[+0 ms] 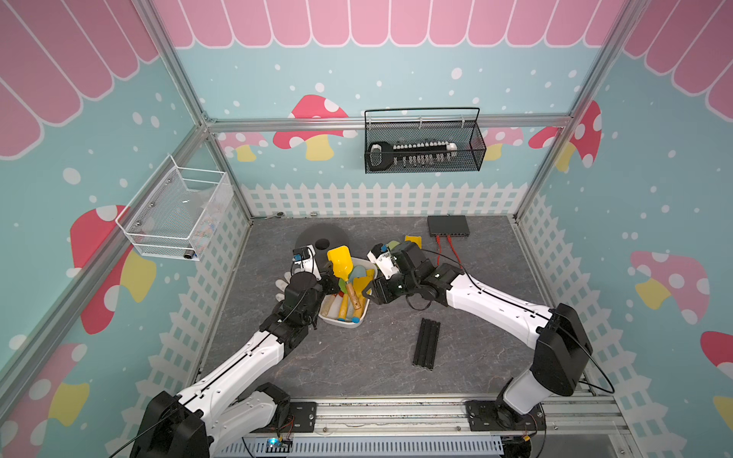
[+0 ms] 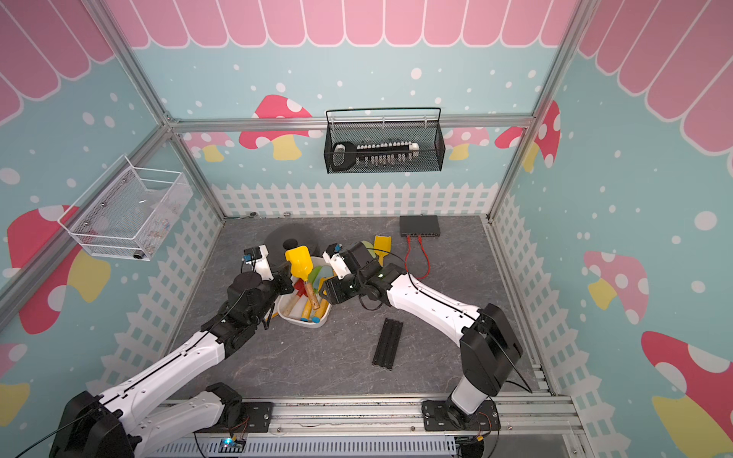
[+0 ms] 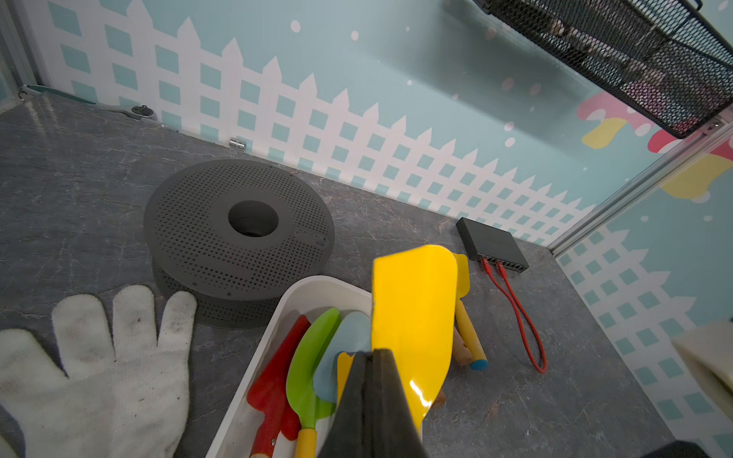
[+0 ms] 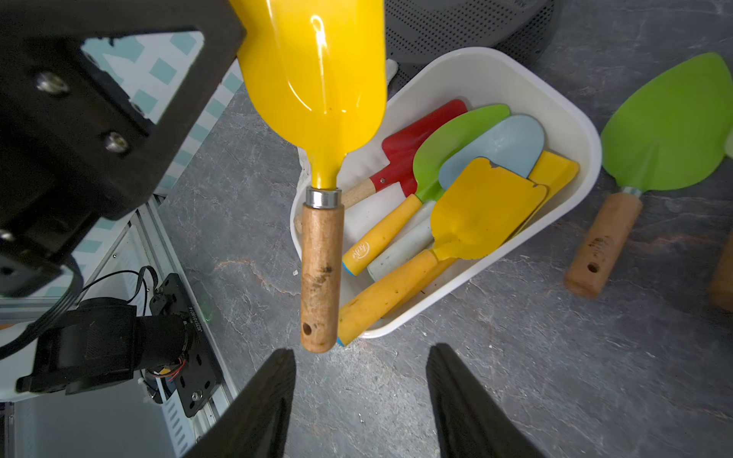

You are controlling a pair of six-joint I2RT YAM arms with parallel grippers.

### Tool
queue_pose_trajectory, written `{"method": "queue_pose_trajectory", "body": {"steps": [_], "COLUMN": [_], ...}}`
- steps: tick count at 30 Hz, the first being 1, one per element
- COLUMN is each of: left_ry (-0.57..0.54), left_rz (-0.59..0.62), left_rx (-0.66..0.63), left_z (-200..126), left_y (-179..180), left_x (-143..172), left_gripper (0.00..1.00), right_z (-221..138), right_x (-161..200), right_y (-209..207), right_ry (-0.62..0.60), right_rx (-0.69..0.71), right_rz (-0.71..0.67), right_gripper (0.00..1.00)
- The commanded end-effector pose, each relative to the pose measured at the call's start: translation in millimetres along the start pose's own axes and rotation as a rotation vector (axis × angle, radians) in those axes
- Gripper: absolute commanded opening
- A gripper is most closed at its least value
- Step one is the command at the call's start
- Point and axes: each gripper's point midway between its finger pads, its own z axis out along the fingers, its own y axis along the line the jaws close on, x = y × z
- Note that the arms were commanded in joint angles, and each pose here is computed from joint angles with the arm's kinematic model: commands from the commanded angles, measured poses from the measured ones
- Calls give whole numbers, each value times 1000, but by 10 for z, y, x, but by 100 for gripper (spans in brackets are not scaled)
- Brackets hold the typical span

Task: Take the shovel out of the storage box
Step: Place the shovel at the center of the board.

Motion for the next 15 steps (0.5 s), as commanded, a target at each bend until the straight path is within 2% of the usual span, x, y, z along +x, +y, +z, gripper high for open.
{"method": "queue_pose_trajectory", "body": {"steps": [1,15], "left_ry": [-2,8], "left_rz": [-27,-48], "left_rx": [35,68], "left_z": [-32,-27], "left_y": [-74,-131], "left_x": [-15,3], "left_gripper": [0,0], "right_z": [60,318], "right_x": [-101,-106], "right_y": [94,157], "right_ry": [-14,27], "right_rx": [9,43], "right_rz": [15,31], "right_gripper": [57,56]}}
